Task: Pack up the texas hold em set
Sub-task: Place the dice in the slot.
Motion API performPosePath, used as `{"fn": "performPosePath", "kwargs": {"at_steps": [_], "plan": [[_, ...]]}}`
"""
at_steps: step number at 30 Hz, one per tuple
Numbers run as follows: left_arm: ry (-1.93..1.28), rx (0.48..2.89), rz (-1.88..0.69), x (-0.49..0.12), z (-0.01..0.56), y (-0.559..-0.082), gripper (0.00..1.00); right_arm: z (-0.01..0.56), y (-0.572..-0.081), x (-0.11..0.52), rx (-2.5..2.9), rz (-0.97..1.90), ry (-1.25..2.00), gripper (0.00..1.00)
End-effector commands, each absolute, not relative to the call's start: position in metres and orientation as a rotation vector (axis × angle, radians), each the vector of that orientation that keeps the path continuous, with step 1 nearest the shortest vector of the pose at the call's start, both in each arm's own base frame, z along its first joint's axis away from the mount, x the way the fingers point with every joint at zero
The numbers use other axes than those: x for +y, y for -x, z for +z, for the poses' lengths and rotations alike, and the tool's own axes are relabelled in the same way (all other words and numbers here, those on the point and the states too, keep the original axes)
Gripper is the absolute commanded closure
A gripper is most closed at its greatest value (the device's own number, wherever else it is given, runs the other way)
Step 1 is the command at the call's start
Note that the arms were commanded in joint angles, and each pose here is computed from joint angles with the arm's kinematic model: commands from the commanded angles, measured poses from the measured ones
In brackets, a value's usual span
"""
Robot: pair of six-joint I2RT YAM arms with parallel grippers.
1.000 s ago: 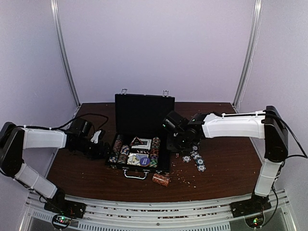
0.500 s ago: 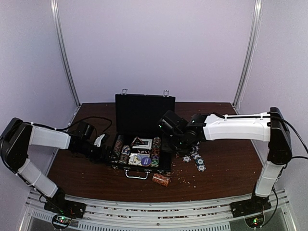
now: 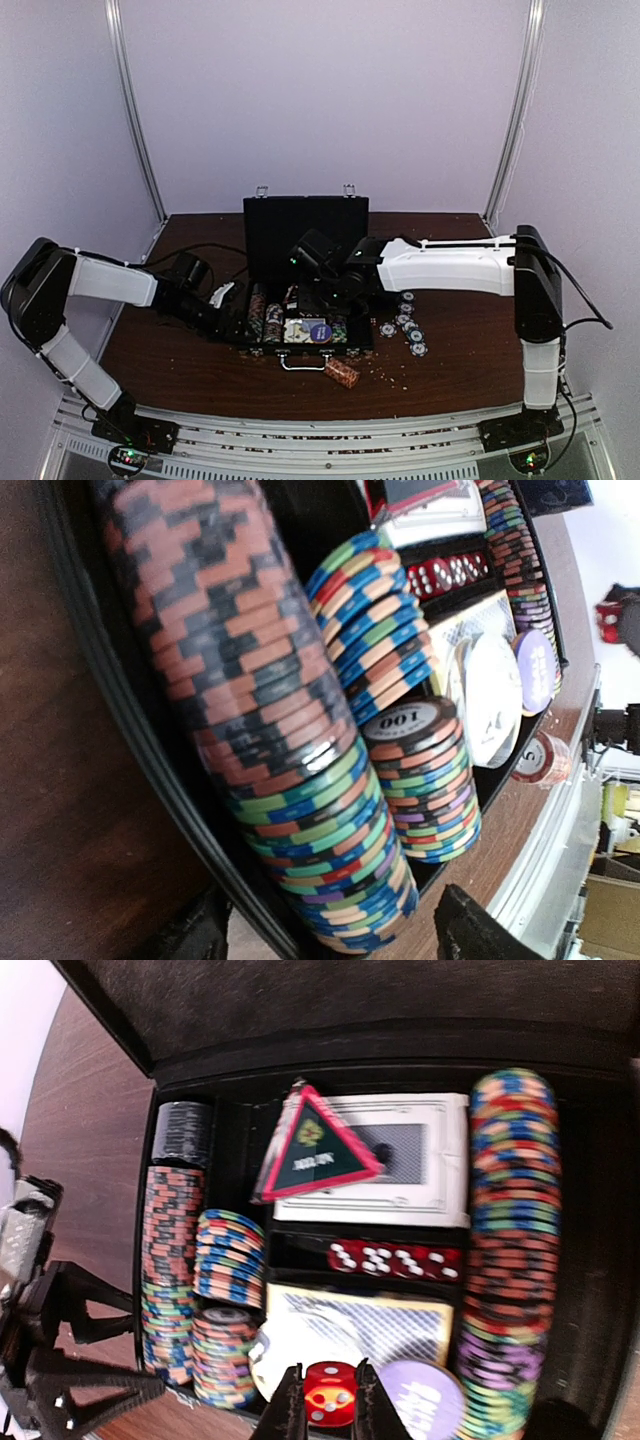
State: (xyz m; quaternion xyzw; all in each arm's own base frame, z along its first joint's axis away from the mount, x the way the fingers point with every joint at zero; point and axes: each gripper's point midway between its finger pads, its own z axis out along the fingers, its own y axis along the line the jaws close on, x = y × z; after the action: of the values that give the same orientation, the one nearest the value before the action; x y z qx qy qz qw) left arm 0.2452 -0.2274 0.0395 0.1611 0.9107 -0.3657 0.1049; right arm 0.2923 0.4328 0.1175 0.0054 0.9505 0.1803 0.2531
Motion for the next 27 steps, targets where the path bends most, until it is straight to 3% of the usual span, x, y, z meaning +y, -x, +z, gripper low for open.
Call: {"fn": "performPosePath", "kwargs": {"at_steps": [1, 10, 27], "plan": [[-0.496, 2.604, -0.914, -0.22, 0.066, -0.266, 0.26, 0.115, -0.3, 0.455, 2.567, 0.506, 0.013, 1.0], [-0.372, 2.525, -0.648, -0.189, 0.098, -0.29, 0.24, 0.092, -0.31, 0.477, 2.598, 0.468, 0.047, 1.0], [-0.356, 2.508, -0.617, -0.187, 0.098, -0.297, 0.23, 0.061, -0.328, 0.478, 2.654, 0.393, 0.049, 1.0]]}}
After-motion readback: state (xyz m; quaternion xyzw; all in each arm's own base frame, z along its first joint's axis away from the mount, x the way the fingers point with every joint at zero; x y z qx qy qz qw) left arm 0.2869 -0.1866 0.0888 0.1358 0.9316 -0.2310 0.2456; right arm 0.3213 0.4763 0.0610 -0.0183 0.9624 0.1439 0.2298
